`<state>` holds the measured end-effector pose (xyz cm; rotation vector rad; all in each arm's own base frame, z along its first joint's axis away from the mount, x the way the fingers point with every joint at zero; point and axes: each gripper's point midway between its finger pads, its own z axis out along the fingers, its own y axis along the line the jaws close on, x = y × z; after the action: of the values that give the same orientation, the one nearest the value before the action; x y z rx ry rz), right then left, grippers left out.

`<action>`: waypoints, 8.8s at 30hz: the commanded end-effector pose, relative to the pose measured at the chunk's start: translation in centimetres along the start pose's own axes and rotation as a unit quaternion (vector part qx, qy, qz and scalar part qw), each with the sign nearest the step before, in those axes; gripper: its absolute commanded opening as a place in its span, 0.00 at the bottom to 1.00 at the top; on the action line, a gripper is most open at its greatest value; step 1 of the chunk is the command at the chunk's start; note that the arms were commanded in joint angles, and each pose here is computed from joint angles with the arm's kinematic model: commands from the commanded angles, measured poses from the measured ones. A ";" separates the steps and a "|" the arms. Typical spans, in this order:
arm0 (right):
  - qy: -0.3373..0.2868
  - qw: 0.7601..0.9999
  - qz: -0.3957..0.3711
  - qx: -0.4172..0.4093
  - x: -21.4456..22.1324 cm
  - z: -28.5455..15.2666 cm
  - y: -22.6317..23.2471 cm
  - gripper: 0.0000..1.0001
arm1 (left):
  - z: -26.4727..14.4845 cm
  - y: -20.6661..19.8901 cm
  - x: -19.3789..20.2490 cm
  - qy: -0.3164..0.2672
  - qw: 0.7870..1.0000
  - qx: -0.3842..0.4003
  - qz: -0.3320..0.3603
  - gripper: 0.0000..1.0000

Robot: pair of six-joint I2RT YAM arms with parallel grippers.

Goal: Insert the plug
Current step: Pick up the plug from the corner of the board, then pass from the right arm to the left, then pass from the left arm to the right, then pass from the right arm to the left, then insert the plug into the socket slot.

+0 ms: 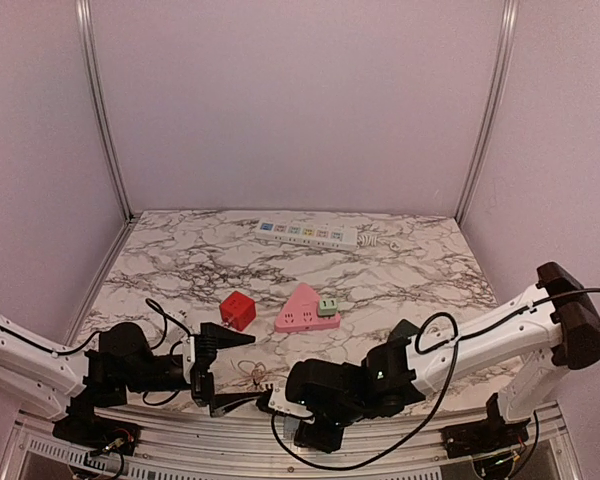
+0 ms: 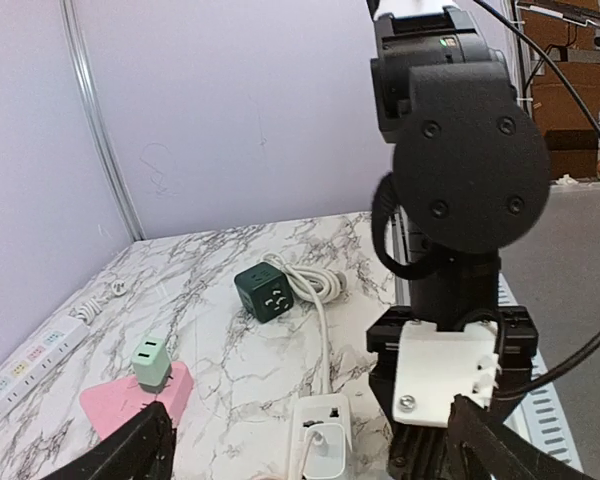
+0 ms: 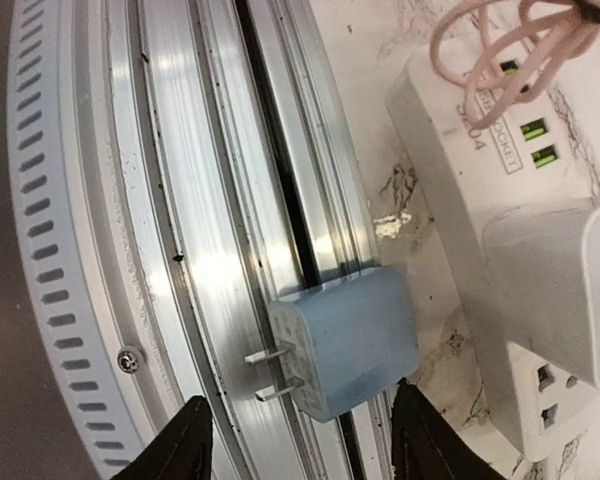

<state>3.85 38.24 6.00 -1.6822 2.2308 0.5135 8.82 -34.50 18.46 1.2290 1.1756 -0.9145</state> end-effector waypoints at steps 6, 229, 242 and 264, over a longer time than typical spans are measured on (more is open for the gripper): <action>-0.035 0.988 -0.077 0.131 -2.7 1.3 -1.4 0.54 | -2.5 3.7 -2.5 -0.067 0.993 -0.096 -0.023 0.99; -0.291 0.944 -0.152 0.034 -10.1 -11.7 0.2 0.00 | 2.0 -2.8 -0.9 0.006 0.991 0.120 -0.053 0.62; -0.283 0.946 -0.154 0.028 -10.0 -11.3 0.4 0.00 | 2.1 -2.9 -0.7 0.008 0.991 0.121 -0.054 0.23; -0.347 0.903 0.135 0.216 -3.5 -15.0 -9.5 0.98 | 3.2 5.9 3.6 0.183 0.977 -0.112 0.012 0.00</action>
<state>11.58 33.61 20.41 -1.0653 1.7496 0.5350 11.75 -36.38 15.57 1.2982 1.3882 -0.7956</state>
